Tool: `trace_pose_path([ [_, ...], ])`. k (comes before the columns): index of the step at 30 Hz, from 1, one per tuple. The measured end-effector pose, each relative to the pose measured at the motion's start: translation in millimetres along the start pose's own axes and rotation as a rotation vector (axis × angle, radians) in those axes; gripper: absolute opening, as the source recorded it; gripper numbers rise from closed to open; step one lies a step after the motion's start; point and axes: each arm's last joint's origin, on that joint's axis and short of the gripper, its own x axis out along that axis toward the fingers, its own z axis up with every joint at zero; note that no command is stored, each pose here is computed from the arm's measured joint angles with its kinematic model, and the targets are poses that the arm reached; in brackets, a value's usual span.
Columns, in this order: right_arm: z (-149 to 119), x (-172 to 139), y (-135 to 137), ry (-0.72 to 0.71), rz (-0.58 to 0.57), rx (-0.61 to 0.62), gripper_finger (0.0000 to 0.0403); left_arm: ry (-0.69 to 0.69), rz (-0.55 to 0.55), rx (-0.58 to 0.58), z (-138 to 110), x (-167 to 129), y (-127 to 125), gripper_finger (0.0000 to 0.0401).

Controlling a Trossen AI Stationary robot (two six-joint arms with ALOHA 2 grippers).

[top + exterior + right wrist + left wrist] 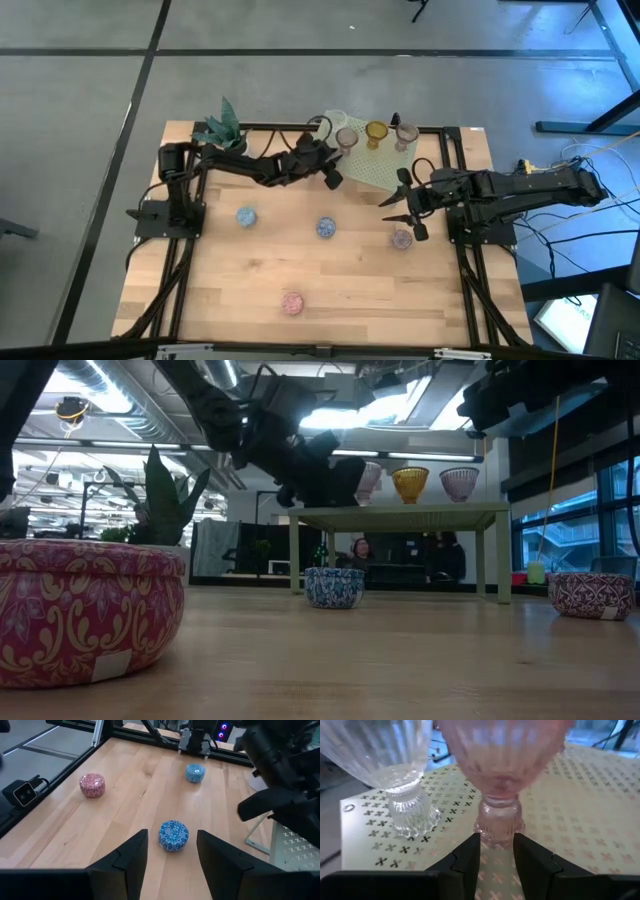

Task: Pick & Place candle stick holders
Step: Put the pink candle holder on the shelf aligned with the brown candle holder

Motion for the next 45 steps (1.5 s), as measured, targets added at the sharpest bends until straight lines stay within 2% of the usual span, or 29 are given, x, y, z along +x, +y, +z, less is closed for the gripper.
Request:
trace_pose_path([
  [4,0,0,0,0.0,0.0,0.0,0.0173,-0.039,-0.016,-0.051,3,4,7,0.0113],
  [15,0,0,0,0.0,0.0,-0.003,0.0173,-0.097,-0.027,-0.09,9,4,6,0.0113],
  [36,6,0,-1,-0.065,-0.014,-0.056,0.0173,-0.097,0.012,-0.086,8,2,0,0.0113],
  [45,2,-2,-12,-0.011,-0.206,0.007,0.0173,-0.152,-0.021,-0.093,5,22,-5,0.0113],
])
